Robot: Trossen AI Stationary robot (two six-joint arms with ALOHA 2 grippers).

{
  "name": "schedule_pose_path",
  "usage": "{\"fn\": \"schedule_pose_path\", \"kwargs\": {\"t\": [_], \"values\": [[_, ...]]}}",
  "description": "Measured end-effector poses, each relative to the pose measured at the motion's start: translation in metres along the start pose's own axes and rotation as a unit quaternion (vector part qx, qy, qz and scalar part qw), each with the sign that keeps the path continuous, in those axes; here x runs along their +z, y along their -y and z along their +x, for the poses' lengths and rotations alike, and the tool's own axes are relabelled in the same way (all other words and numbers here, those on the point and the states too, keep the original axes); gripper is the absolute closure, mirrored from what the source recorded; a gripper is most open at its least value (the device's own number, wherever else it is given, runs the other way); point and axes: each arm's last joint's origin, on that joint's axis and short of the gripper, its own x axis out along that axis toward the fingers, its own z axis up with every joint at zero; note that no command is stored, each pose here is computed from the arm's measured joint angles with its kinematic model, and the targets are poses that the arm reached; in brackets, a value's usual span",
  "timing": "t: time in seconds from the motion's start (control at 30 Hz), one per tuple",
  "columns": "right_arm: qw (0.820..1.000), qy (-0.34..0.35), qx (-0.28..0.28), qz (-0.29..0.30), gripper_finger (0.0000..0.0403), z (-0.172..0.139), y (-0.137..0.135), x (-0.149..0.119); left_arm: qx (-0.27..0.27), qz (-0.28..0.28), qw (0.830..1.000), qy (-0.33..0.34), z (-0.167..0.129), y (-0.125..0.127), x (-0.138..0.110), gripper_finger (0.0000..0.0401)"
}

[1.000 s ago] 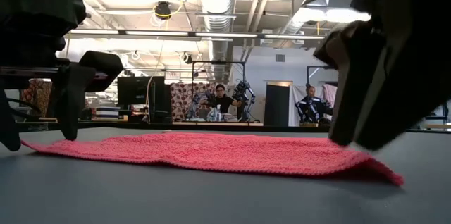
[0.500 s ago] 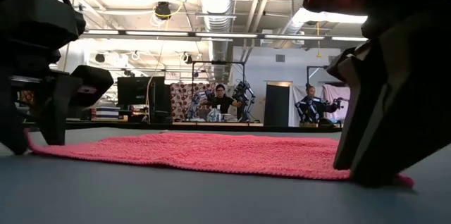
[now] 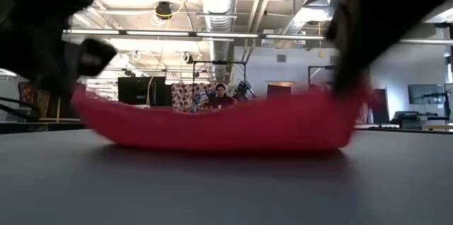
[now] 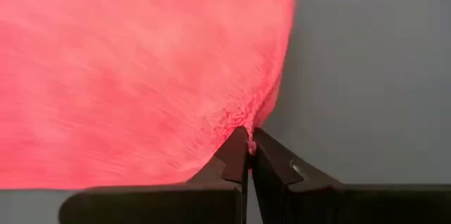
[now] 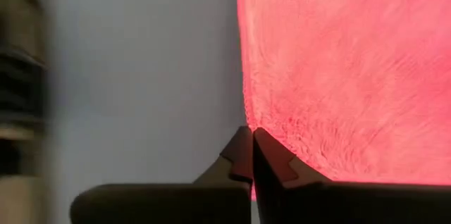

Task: Roll towel
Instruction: Roll the red microfiber cloth

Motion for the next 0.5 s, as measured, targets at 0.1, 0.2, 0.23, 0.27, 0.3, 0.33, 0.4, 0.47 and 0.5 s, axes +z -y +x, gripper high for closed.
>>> {"fn": "schedule_pose_path", "kwargs": {"t": [0.1, 0.2, 0.23, 0.27, 0.3, 0.33, 0.4, 0.47, 0.5], "values": [[1.000, 0.023, 0.016, 0.001, 0.0391, -0.031, 0.007, 0.019, 0.018, -0.017, 0.998, 0.057, -0.023, -0.010, 0.013, 0.0401], [0.997, 0.061, 0.037, 0.011, 0.0391, -0.068, 0.016, 0.041, 0.028, -0.043, 0.991, 0.123, -0.049, -0.020, 0.028, 0.0401], [0.996, 0.077, 0.049, 0.016, 0.0391, -0.082, 0.019, 0.048, 0.028, -0.051, 0.988, 0.141, -0.059, -0.022, 0.033, 0.0401], [0.993, 0.092, 0.065, 0.021, 0.0391, -0.095, 0.022, 0.056, 0.027, -0.056, 0.985, 0.160, -0.069, -0.024, 0.040, 0.0401], [0.991, 0.103, 0.080, 0.024, 0.0391, -0.107, 0.026, 0.062, 0.024, -0.061, 0.981, 0.181, -0.078, -0.026, 0.047, 0.0401], [0.989, 0.111, 0.094, 0.028, 0.0391, -0.118, 0.030, 0.068, 0.018, -0.067, 0.977, 0.202, -0.089, -0.027, 0.054, 0.0401], [0.982, 0.134, 0.127, 0.039, 0.0391, -0.142, 0.036, 0.080, 0.004, -0.073, 0.969, 0.236, -0.109, -0.029, 0.069, 0.0401], [0.973, 0.163, 0.153, 0.049, 0.0391, -0.169, 0.041, 0.091, -0.004, -0.084, 0.962, 0.259, -0.130, -0.031, 0.086, 0.0401], [0.968, 0.181, 0.165, 0.052, 0.0391, -0.183, 0.044, 0.096, -0.008, -0.090, 0.960, 0.263, -0.139, -0.032, 0.094, 0.0401]]}}
